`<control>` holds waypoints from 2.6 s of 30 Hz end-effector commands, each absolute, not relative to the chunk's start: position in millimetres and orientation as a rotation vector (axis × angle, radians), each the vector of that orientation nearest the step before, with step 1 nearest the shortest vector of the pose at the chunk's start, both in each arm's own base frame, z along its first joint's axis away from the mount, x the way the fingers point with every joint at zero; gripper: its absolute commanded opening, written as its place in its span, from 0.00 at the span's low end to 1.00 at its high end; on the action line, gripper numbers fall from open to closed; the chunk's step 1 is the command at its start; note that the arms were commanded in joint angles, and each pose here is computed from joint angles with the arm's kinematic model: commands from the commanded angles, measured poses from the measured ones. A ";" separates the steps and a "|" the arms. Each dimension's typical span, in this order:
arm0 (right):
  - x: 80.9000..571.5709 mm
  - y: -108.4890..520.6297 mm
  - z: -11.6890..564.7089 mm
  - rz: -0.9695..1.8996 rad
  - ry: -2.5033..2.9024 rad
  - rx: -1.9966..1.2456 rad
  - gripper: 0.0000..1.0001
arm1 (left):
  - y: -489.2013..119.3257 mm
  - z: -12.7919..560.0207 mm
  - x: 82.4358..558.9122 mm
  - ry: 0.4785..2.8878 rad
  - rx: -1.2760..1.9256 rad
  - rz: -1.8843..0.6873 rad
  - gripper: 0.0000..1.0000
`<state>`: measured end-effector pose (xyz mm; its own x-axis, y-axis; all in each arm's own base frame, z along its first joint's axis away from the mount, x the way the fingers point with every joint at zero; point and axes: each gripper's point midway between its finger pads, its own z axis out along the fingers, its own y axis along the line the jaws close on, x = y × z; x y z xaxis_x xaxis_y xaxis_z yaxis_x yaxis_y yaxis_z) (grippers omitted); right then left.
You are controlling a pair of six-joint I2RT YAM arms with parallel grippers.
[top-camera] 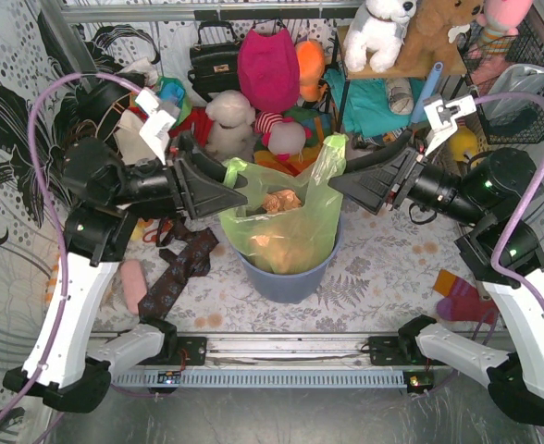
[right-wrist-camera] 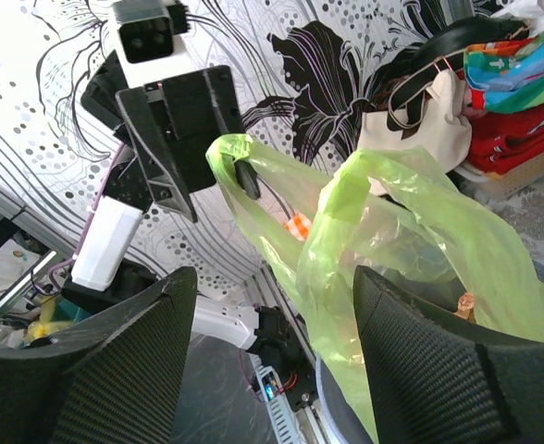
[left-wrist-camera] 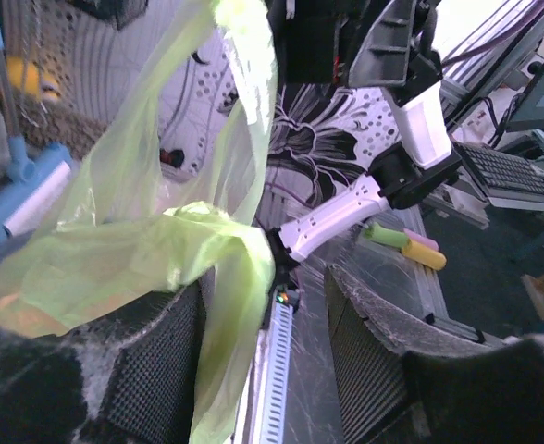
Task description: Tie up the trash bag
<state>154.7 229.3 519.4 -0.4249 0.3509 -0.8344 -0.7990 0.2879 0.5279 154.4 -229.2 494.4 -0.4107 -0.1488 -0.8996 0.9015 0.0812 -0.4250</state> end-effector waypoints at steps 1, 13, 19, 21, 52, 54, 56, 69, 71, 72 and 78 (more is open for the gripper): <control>156.2 230.5 536.4 1.397 1.422 -0.427 0.68 | -216.3 536.3 139.6 1.296 0.816 -1.370 0.58; 184.7 235.6 545.3 1.413 1.391 -0.300 0.67 | -210.7 556.4 161.4 1.267 0.688 -1.288 0.55; 186.1 235.0 539.6 1.423 1.397 -0.273 0.66 | -211.1 541.0 176.0 1.341 0.654 -1.265 0.61; 185.2 234.5 539.1 1.424 1.397 -0.272 0.66 | -208.4 536.7 181.3 1.368 0.632 -1.229 0.65; 204.2 226.2 550.8 1.256 1.433 -0.263 0.13 | -160.2 511.3 239.4 1.677 0.216 -0.869 0.72; 204.4 226.2 550.3 1.256 1.434 -0.261 0.10 | -154.9 502.8 246.9 1.710 0.180 -0.827 0.72; 205.0 226.9 549.9 1.259 1.436 -0.261 0.09 | -151.1 495.4 252.2 1.741 0.158 -0.795 0.72; 226.6 236.6 541.3 1.212 1.462 -0.280 0.00 | -154.0 505.6 247.2 1.702 0.178 -0.822 0.19; 233.6 240.6 548.1 1.198 1.449 -0.299 0.00 | -154.7 503.9 246.1 1.707 0.185 -0.825 0.11; 237.8 244.2 551.0 1.194 1.443 -0.314 0.00 | -154.2 503.0 245.3 1.711 0.182 -0.824 0.06; 283.0 267.8 561.2 1.136 1.440 -0.376 0.00 | -144.1 502.7 237.4 1.700 0.122 -0.801 0.00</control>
<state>261.5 260.1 545.8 -0.3214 0.4006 -0.8580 -0.7481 0.4481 0.4895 245.2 -153.6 490.1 -0.3640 -0.2930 -0.8841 0.4898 0.7472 -0.4493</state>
